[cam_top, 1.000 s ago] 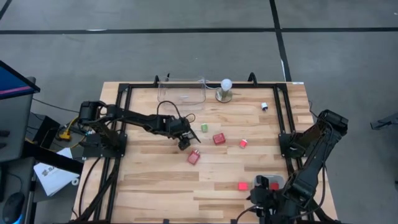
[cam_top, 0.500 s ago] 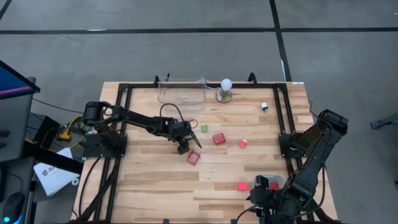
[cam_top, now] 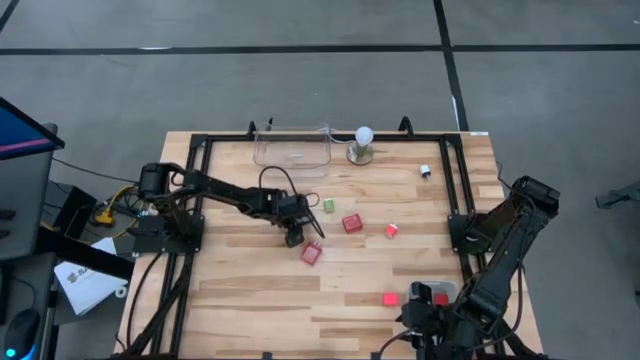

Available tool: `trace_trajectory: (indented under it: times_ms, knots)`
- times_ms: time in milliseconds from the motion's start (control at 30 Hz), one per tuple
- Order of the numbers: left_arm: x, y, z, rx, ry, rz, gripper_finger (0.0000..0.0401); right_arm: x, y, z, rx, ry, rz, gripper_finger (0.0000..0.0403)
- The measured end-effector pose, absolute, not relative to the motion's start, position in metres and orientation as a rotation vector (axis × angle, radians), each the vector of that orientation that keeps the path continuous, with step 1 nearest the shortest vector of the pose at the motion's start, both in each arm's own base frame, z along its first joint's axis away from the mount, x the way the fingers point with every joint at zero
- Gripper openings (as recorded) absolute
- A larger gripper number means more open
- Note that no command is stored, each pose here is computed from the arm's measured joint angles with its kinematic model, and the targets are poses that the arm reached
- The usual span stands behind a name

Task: Pick & Place Office items
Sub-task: Put the black digital clock into the gray bin

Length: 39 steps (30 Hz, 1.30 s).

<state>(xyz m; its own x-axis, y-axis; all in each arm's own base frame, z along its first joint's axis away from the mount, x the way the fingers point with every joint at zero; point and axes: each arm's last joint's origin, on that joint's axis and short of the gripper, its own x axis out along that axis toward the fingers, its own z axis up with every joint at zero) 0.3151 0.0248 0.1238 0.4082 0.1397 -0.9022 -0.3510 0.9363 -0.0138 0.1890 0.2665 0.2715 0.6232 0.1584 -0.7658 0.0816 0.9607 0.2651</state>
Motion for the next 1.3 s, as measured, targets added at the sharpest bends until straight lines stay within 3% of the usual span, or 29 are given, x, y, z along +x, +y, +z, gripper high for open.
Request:
trace_trajectory:
  times_ms: [233,567,800,967,1300]
  knots:
    - [0.315,0.026,0.124,-0.232,1.106,0.329,0.0147,0.189,0.267,0.272,0.290,0.899,0.045,0.0182]
    - [0.312,0.019,0.142,-0.172,1.070,0.223,0.0147,0.190,0.266,0.272,0.202,0.862,0.056,0.0182]
    - [0.303,-0.005,0.191,-0.155,0.911,-0.049,0.0147,0.197,0.260,0.273,-0.028,0.795,0.078,0.0182]
    - [0.297,-0.040,0.213,-0.115,0.806,-0.357,0.0152,0.207,0.252,0.274,-0.144,0.755,0.061,0.0182]
    - [0.305,-0.085,0.221,0.026,0.589,-0.612,0.0155,0.235,0.233,0.278,-0.429,0.694,0.091,0.0183]
